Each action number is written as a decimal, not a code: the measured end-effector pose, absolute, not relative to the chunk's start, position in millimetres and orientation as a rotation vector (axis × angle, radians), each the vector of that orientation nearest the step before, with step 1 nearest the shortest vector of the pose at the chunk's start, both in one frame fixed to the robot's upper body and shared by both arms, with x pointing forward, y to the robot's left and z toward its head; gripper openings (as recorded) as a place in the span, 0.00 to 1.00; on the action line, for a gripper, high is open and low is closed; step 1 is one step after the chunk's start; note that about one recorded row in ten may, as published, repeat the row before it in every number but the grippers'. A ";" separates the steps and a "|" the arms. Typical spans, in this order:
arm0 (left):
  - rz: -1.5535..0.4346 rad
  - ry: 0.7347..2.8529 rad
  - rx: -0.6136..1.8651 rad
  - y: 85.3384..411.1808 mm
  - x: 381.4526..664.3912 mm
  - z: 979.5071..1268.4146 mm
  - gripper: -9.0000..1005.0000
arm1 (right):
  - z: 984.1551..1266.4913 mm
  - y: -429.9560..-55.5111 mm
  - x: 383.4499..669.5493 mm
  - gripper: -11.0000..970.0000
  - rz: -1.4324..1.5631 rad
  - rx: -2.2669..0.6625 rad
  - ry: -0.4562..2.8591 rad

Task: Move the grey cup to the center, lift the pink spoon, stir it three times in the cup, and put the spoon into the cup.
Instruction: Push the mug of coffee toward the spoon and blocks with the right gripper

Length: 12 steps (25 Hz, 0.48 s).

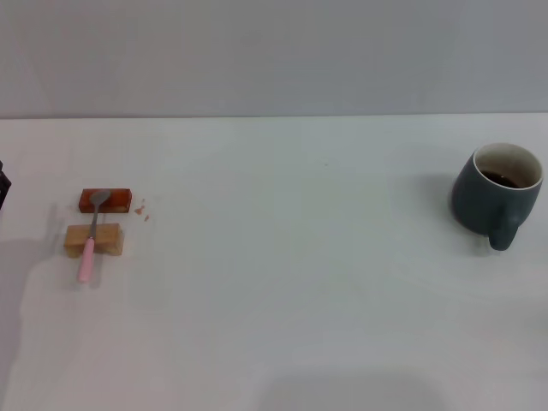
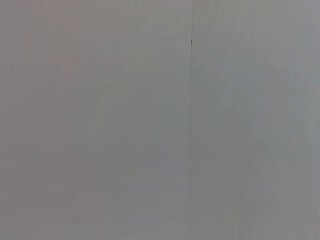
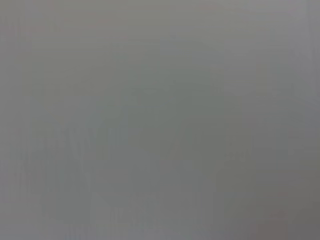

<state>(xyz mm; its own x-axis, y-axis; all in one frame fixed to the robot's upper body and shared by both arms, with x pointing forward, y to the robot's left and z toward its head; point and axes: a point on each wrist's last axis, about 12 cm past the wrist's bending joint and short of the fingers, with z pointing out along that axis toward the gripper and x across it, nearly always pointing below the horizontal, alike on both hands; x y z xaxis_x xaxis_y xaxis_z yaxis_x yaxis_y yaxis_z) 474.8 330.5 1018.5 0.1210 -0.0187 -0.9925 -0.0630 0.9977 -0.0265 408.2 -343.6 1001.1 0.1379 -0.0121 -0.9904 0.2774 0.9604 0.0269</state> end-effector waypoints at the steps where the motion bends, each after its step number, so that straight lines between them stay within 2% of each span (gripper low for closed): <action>1: 0.032 1.450 -0.068 330.5 474.8 1018.4 0.81 | 1001.1 -343.7 408.2 0.01 -0.212 0.223 1.421; 12: 0.031 1.451 -0.066 330.2 475.0 1018.4 0.81 | 998.2 -350.3 410.5 0.01 -0.235 0.220 1.452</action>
<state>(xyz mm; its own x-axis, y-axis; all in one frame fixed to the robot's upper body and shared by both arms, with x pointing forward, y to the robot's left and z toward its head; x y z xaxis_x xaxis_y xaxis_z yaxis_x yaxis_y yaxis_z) 475.0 330.2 1018.4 0.1195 -0.0187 -0.9927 -0.0617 0.9978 -0.0262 410.5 -350.3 998.2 0.1031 -0.0248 -0.9944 0.2898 0.9571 0.0062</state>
